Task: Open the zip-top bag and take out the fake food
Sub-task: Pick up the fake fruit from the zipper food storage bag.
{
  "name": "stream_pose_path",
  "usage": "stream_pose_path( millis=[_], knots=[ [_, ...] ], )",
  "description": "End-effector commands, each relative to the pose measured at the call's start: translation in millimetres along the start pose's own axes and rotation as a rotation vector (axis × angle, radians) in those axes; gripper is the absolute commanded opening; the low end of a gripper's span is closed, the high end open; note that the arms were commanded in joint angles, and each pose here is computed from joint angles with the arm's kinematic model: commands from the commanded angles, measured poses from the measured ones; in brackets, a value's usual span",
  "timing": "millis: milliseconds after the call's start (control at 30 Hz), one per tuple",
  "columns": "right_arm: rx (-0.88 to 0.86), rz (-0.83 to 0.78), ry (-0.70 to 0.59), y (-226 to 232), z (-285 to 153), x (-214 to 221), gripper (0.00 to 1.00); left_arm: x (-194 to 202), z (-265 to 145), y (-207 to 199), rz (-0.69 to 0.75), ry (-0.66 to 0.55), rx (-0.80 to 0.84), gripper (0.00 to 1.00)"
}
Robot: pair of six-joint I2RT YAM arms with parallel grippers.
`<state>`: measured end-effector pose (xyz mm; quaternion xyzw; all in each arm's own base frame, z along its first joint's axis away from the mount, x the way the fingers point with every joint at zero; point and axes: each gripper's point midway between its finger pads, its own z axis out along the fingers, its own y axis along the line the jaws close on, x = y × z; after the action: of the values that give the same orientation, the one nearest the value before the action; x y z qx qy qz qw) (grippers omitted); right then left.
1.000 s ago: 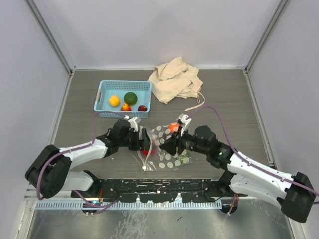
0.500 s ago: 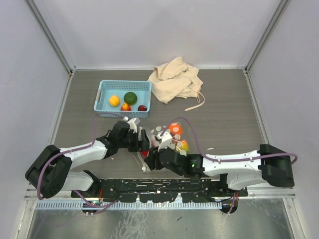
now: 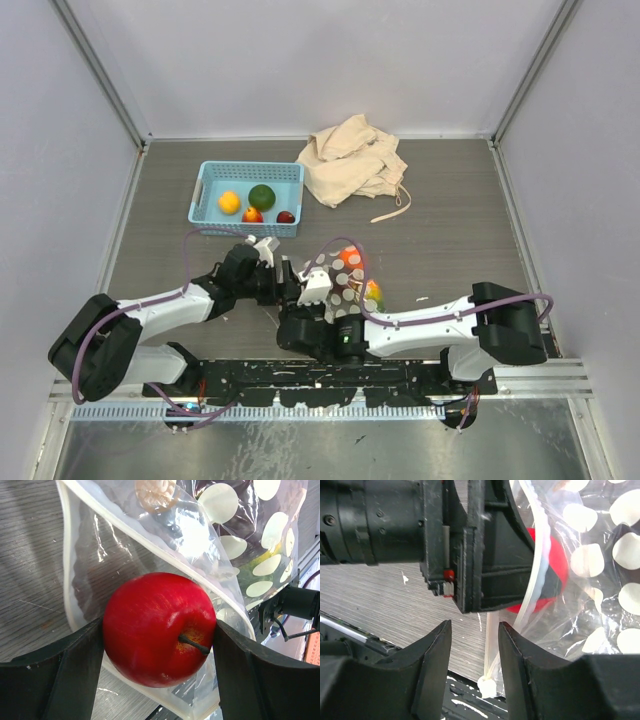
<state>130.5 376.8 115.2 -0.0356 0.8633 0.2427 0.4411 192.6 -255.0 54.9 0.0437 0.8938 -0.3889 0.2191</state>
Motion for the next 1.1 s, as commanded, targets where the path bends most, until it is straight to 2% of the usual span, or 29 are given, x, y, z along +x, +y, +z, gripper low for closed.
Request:
stream_pose_path(
  millis=[0,267,633,1067],
  knots=[
    [0.048,0.045,-0.062,0,-9,-16,0.47,-13,-3,-16,0.037,-0.053,0.062,0.52],
    [0.013,0.001,-0.08,16,-24,-22,0.49,-13,-3,-16,0.036,-0.051,0.064,0.52],
    [0.149,-0.015,-0.096,-19,-23,-15,0.48,-13,-2,-17,0.038,-0.053,0.068,0.52],
    [0.19,-0.006,-0.086,-35,3,-11,0.44,-12,-2,-17,0.033,-0.047,0.07,0.52]
  ],
)
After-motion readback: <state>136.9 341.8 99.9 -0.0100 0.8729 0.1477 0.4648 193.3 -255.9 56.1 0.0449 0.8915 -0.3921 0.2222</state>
